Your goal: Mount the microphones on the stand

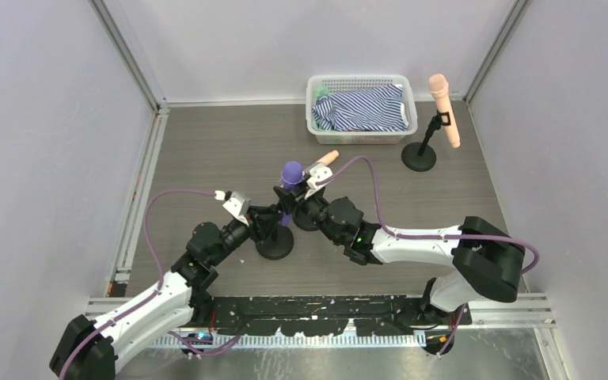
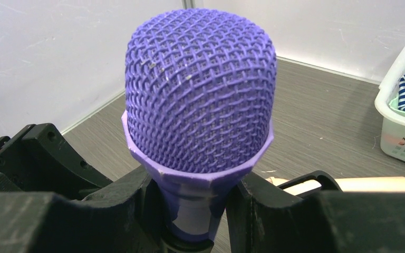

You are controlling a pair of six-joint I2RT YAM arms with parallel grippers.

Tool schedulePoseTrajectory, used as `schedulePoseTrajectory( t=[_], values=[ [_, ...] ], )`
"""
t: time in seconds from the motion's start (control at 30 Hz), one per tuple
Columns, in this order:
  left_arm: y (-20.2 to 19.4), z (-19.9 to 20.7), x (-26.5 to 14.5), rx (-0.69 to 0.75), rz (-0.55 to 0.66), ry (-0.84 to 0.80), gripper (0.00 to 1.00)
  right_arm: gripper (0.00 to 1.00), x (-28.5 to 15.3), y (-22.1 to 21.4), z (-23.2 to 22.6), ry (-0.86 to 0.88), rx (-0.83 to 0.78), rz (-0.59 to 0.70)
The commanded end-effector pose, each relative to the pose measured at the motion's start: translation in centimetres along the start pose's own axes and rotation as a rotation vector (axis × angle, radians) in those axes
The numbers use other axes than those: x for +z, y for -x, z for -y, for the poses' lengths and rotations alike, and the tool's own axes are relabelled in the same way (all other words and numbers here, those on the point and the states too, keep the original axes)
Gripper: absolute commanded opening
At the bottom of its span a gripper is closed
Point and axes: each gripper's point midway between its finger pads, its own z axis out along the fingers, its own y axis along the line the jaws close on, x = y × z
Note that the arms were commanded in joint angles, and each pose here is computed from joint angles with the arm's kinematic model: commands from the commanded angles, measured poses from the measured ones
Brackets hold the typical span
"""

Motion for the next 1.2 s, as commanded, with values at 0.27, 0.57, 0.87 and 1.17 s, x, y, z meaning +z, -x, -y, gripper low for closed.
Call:
schedulePoseTrajectory(
  t=[0.27, 0.57, 0.87, 1.17],
  values=[
    [-0.8, 0.8, 0.4, 0.001, -0.058, -0.040, 0.00, 0.01, -12.1, -21.7, 4.3, 0.090, -0.458, -0.821],
    [-0.8, 0.9, 0.4, 0.001, -0.058, -0.043, 0.00, 0.01, -9.9, -16.0, 4.5, 0.059, -0.698, -0.802],
    [-0.7, 0.9, 0.3, 0.002, -0.055, -0.044, 0.00, 0.01, -8.6, -11.8, 4.2, 0.013, -0.941, -0.810],
    [-0.6, 0.9, 0.2, 0.002, -0.054, -0.044, 0.00, 0.01, -7.3, -9.4, 3.2, -0.029, -1.120, -0.803]
  ],
)
